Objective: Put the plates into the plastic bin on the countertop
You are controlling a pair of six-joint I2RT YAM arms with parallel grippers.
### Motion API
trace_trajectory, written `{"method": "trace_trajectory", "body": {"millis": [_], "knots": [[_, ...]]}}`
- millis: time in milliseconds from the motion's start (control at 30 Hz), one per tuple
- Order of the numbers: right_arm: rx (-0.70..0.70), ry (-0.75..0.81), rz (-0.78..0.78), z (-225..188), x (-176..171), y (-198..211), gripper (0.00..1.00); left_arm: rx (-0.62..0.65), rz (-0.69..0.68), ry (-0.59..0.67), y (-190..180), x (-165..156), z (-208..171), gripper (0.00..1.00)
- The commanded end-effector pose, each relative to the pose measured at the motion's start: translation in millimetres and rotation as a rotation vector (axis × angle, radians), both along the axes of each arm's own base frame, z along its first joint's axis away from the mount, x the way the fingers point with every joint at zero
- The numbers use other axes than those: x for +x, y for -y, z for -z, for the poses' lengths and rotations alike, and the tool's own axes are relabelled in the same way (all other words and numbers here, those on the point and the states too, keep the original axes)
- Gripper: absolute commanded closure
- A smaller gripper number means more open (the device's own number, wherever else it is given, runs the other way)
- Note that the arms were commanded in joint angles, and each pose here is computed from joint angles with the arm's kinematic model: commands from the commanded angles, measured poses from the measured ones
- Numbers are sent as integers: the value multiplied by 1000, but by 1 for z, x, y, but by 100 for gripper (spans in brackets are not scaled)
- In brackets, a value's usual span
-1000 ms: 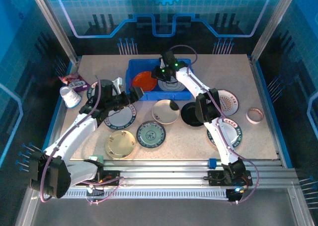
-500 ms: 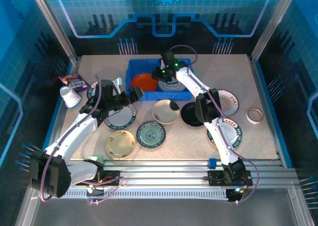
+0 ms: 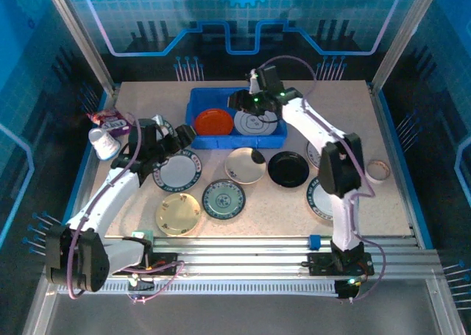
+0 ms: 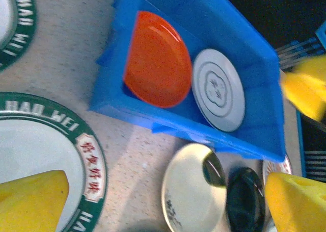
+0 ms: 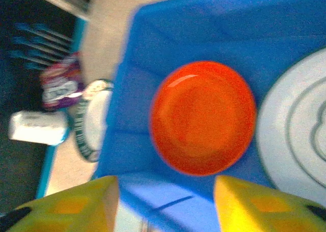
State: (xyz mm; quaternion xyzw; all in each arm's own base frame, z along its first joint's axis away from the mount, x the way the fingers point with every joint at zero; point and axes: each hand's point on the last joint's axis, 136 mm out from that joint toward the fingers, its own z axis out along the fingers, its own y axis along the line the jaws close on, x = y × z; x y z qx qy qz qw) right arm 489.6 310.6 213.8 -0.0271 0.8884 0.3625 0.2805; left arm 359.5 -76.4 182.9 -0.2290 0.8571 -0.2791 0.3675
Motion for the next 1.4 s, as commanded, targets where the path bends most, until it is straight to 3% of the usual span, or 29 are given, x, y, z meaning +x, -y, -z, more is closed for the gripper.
{"method": "trace_trajectory", "body": {"millis": [0, 267, 500, 667, 833, 1167, 1367], "knots": [[137, 98, -82, -42, -21, -14, 43, 17, -96, -21, -28, 1, 10, 1], [211, 65, -78, -28, -59, -17, 44, -66, -286, -142, -81, 5, 46, 4], [185, 36, -68, -12, -60, -13, 44, -102, -411, -183, -119, 1, 64, 6], [188, 41, -72, -10, -59, -15, 42, -50, -497, -252, -144, -12, 83, 6], [193, 45, -60, -11, -57, -13, 42, -65, -538, -235, -157, -15, 89, 6], [217, 33, -64, -13, -54, -15, 46, -144, -546, -211, -163, 3, 106, 31], [230, 16, -63, -10, -52, -13, 47, -170, -547, -223, -166, 15, 118, 41]]}}
